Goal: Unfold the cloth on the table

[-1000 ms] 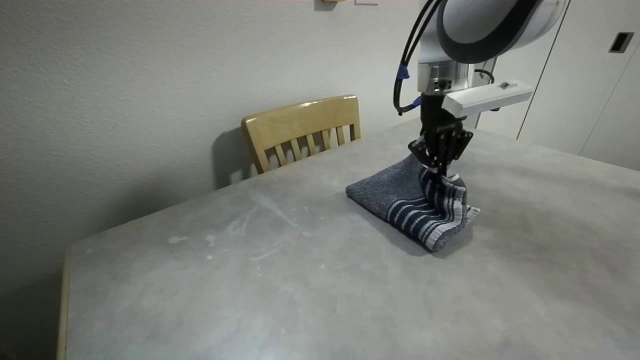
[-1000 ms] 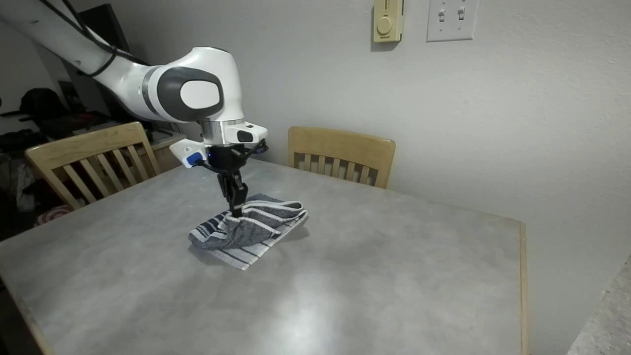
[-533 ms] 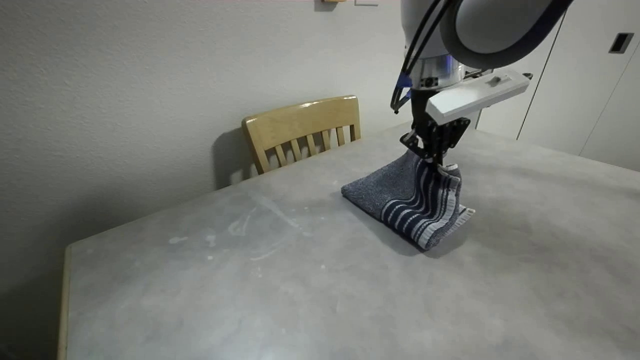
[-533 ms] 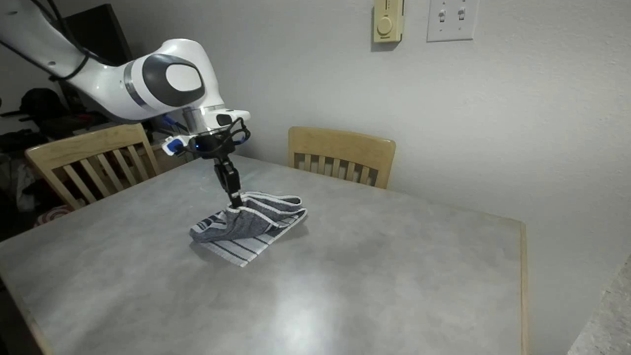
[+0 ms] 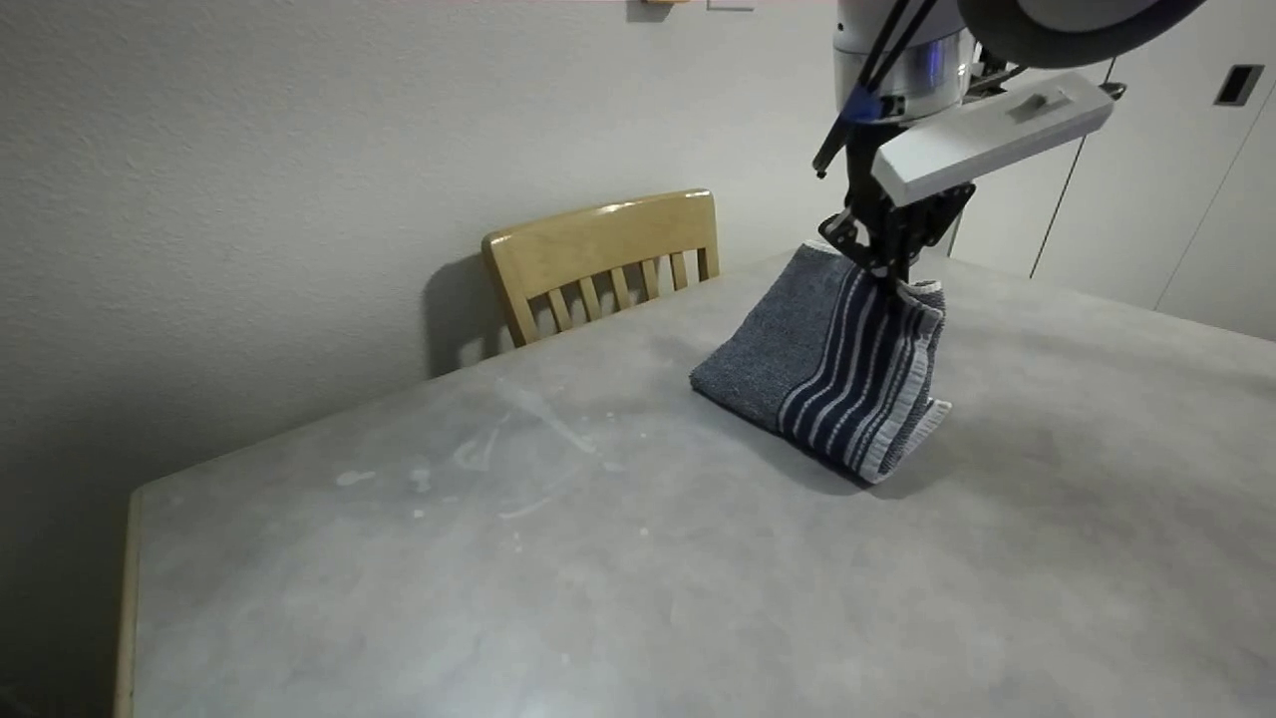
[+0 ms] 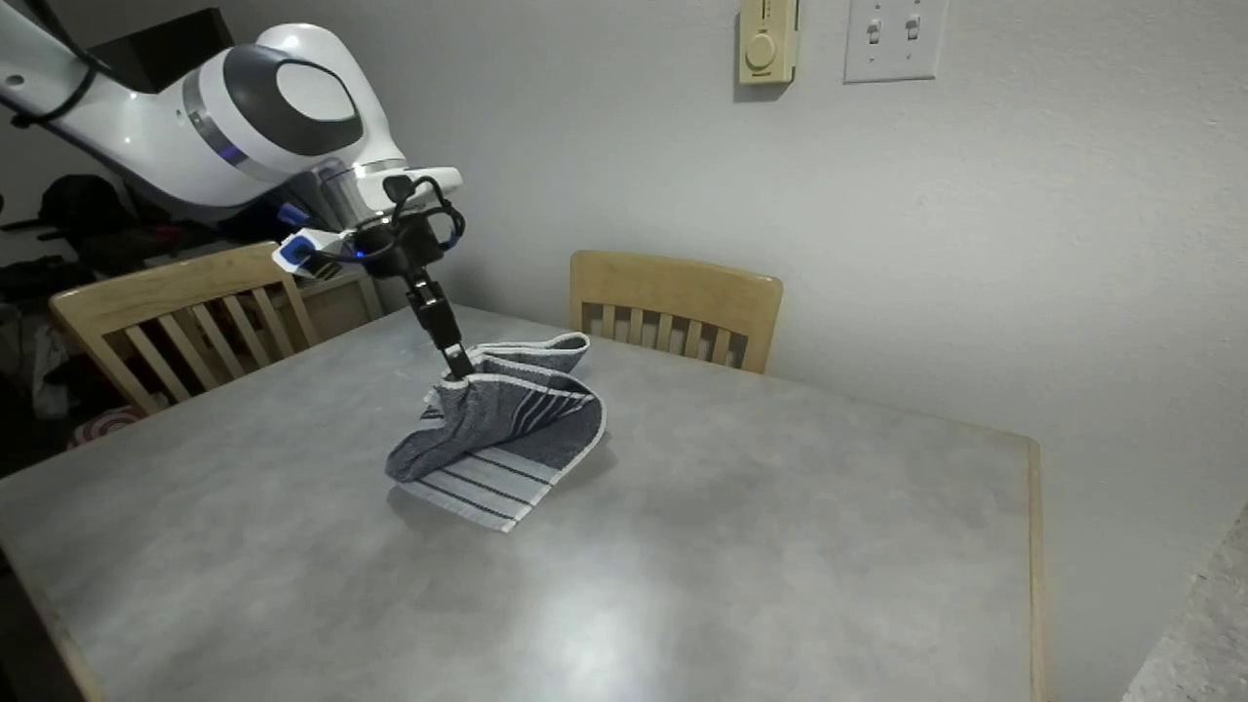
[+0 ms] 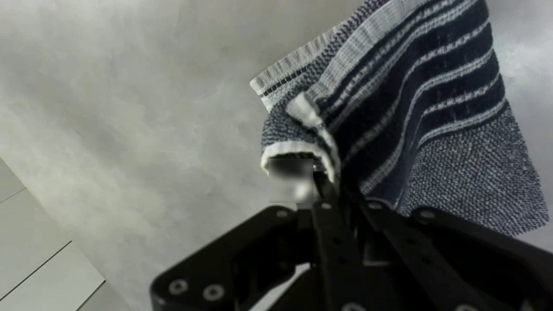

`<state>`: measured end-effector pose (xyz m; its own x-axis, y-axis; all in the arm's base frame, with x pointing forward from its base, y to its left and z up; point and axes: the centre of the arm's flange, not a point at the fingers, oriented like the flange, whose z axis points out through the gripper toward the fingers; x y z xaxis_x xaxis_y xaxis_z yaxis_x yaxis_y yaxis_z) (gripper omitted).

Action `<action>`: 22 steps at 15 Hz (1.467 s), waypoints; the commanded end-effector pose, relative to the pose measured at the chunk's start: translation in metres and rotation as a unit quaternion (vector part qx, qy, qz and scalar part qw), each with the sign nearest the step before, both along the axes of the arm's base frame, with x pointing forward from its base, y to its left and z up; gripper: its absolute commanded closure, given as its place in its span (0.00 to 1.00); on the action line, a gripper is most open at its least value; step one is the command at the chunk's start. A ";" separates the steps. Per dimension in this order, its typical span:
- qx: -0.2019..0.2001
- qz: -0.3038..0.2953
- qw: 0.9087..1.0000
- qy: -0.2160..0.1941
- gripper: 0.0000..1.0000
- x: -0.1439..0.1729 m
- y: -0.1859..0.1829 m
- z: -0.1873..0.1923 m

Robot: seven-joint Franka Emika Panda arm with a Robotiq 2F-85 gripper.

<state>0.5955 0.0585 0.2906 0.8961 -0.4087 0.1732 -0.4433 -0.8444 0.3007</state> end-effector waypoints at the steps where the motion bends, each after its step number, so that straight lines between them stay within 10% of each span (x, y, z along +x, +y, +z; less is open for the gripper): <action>1: -0.002 0.003 1.000 0.008 0.98 -0.013 0.000 0.007; 22: -0.074 0.149 0.986 0.013 0.98 -0.014 0.044 0.001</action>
<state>0.5842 0.1150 0.2907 0.9726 -0.1119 0.2038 -0.1904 -0.8862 0.4225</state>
